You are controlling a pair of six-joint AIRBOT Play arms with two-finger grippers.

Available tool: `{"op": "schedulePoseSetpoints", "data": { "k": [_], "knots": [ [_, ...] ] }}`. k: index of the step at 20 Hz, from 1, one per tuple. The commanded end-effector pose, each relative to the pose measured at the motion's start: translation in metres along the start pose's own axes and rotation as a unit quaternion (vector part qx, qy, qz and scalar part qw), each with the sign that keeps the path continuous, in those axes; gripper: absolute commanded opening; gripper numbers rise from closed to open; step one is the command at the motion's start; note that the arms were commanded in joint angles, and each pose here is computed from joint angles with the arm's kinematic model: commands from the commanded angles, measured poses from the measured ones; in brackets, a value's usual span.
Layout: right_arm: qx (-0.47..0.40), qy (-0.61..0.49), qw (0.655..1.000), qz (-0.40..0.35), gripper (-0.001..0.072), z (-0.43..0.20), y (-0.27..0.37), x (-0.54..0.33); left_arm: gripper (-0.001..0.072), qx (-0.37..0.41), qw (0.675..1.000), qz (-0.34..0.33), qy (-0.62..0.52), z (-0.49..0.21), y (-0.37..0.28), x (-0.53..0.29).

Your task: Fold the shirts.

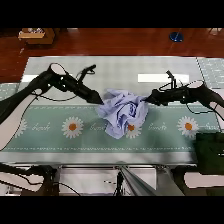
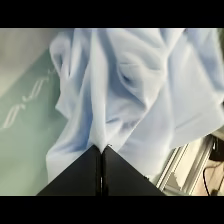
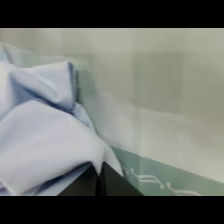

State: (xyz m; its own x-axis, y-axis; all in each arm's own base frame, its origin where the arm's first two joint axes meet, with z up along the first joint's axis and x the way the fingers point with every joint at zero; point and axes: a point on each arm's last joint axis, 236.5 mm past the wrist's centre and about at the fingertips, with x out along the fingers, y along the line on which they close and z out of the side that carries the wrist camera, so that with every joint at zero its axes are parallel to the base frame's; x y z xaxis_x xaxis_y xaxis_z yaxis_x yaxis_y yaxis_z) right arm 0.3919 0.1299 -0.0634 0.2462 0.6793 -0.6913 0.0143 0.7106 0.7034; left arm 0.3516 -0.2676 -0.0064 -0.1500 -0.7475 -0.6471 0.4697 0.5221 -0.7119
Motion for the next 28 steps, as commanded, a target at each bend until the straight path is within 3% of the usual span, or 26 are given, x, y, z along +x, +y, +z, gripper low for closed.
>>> {"op": "schedulePoseSetpoints", "data": {
  "k": [1,5,9,12,14,18,23,28],
  "knots": [
    [-0.041,-0.064,0.997,0.014,0.0021,0.021,0.033,-0.051,0.0022,0.058,0.994,0.027,-0.084,0.056,-0.032,-0.067],
    [-0.167,-0.187,0.968,0.024,0.002,0.045,0.126,-0.164,0.0022,0.148,0.961,0.075,-0.22,0.109,-0.116,-0.185],
    [-0.303,-0.356,0.884,0.017,0.002,0.044,0.257,-0.304,0.0022,0.259,0.903,0.111,-0.323,0.105,-0.228,-0.278],
    [-0.35,-0.437,0.829,0.006,0.002,0.017,0.324,-0.382,0.0021,0.318,0.856,0.126,-0.388,0.077,-0.303,-0.324],
    [-0.369,-0.453,0.812,0.002,0.002,-0.004,0.348,-0.408,0.0022,0.35,0.824,0.136,-0.423,0.05,-0.344,-0.346],
    [-0.389,-0.421,0.819,0.004,0.002,-0.046,0.371,-0.416,0.0022,0.392,0.781,0.141,-0.466,-0.008,-0.407,-0.371],
    [-0.417,-0.373,0.828,-0.023,0.002,-0.1,0.378,-0.419,0.0022,0.376,0.765,0.164,-0.496,-0.068,-0.438,-0.385],
    [-0.394,-0.298,0.867,-0.065,0.002,-0.133,0.348,-0.402,0.0021,0.284,0.84,0.179,-0.425,-0.117,-0.409,-0.353]
  ]
}}
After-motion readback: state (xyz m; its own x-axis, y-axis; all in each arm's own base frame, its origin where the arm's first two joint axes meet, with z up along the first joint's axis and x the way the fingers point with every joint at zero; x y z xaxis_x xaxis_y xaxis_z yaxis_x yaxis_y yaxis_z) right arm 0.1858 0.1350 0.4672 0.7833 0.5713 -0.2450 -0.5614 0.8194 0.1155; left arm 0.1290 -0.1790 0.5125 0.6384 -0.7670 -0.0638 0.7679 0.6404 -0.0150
